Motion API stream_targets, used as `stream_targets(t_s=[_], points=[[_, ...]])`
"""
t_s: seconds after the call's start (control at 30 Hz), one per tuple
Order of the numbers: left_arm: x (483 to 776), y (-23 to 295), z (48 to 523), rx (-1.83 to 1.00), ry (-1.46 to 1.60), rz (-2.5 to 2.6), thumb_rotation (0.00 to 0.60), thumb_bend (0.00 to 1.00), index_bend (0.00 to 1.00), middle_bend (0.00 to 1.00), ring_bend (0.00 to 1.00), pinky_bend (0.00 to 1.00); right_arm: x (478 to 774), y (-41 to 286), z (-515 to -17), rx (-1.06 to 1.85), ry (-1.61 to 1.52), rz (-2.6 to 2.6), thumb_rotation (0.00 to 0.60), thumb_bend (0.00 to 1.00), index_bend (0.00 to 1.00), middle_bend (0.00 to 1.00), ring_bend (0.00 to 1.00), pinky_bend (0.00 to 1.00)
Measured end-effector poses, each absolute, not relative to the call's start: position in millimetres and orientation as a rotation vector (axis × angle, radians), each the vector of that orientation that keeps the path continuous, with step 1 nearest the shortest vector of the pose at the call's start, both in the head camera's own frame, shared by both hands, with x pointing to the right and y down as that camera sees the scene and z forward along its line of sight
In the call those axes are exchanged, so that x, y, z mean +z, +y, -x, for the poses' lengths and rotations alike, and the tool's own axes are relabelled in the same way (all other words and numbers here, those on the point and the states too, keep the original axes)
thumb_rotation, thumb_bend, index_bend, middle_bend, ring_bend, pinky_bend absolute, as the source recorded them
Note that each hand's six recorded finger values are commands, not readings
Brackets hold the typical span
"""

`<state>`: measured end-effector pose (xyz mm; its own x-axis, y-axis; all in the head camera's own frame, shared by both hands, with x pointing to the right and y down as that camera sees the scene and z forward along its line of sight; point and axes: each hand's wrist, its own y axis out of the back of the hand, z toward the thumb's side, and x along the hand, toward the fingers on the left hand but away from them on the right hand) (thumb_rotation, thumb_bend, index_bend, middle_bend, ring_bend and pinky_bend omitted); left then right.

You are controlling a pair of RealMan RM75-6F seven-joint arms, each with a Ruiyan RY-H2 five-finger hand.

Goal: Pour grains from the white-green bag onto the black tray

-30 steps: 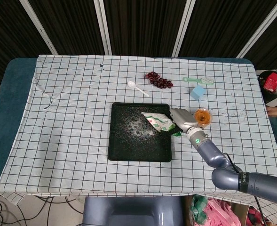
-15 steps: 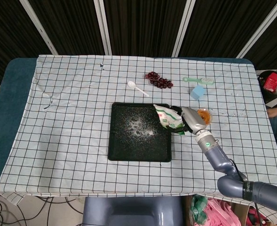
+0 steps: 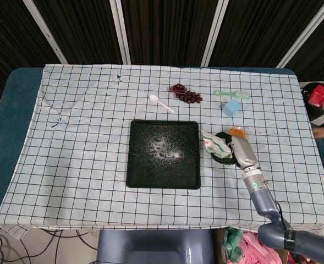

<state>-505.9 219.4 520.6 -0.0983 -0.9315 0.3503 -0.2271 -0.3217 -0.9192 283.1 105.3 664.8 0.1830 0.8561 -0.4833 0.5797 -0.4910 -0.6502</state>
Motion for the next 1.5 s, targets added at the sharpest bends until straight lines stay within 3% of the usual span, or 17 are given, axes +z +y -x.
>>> stream_targets(t_s=[0.73, 1.5], points=[[520.6, 219.0, 506.6, -1.469, 1.290, 1.557, 0.600, 0.61, 0.23, 0.05, 0.00, 0.00, 710.2, 129.1, -293.4, 1.274, -1.481, 2.050, 0.600, 0.42, 0.54, 0.41, 0.52, 0.62], [520.2, 218.9, 507.4, -1.469, 1.292, 1.556, 0.600, 0.61, 0.23, 0.05, 0.00, 0.00, 729.8, 131.5, -275.4, 1.287, -1.596, 2.032, 0.600, 0.40, 0.54, 0.39, 0.50, 0.62]])
